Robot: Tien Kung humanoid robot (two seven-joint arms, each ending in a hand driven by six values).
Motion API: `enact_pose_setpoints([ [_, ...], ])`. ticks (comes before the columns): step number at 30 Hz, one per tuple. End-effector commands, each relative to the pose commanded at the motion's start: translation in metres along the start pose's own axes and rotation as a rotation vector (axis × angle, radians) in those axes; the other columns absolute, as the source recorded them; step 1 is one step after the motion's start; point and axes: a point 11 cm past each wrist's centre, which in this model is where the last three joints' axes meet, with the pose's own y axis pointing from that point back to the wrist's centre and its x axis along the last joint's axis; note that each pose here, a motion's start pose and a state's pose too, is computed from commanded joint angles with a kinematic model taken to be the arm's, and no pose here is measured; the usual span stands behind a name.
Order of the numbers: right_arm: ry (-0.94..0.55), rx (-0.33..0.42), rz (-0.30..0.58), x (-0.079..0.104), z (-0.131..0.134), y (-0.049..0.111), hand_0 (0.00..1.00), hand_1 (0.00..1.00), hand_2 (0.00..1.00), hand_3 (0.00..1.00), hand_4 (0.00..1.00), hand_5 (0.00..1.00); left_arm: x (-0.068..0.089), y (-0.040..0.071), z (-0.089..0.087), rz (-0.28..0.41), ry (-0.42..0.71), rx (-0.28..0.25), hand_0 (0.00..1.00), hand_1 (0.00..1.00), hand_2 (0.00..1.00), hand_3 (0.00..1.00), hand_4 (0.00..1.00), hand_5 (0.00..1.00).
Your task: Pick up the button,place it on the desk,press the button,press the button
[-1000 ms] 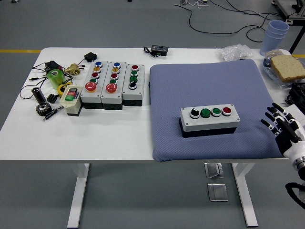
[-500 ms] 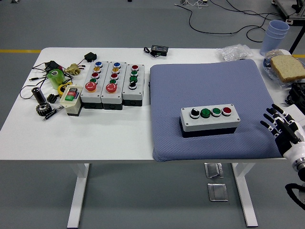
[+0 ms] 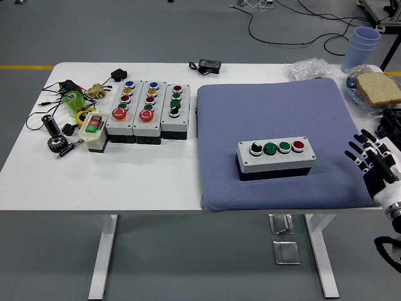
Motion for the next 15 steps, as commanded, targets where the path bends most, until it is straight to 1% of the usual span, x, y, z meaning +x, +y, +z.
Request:
enact_pose_setpoints([
  [3, -0.009, 0.012, 0.004, -0.0009, -0.0017, -0.0009, 0.729, 0.671, 0.726, 0.697, 0.683, 0.252, 0.0009, 0.0002, 0.0016, 0.002, -0.002, -0.002, 0.666, 0.66, 0.672, 0.602, 0.352, 0.928],
  [15, -0.015, 0.013, 0.007, -0.0008, -0.001, -0.0009, 0.723, 0.67, 0.72, 0.688, 0.681, 0.248, -0.0006, 0.0003, 0.0014, -0.003, -0.009, 0.001, 0.666, 0.66, 0.671, 0.602, 0.353, 0.927],
])
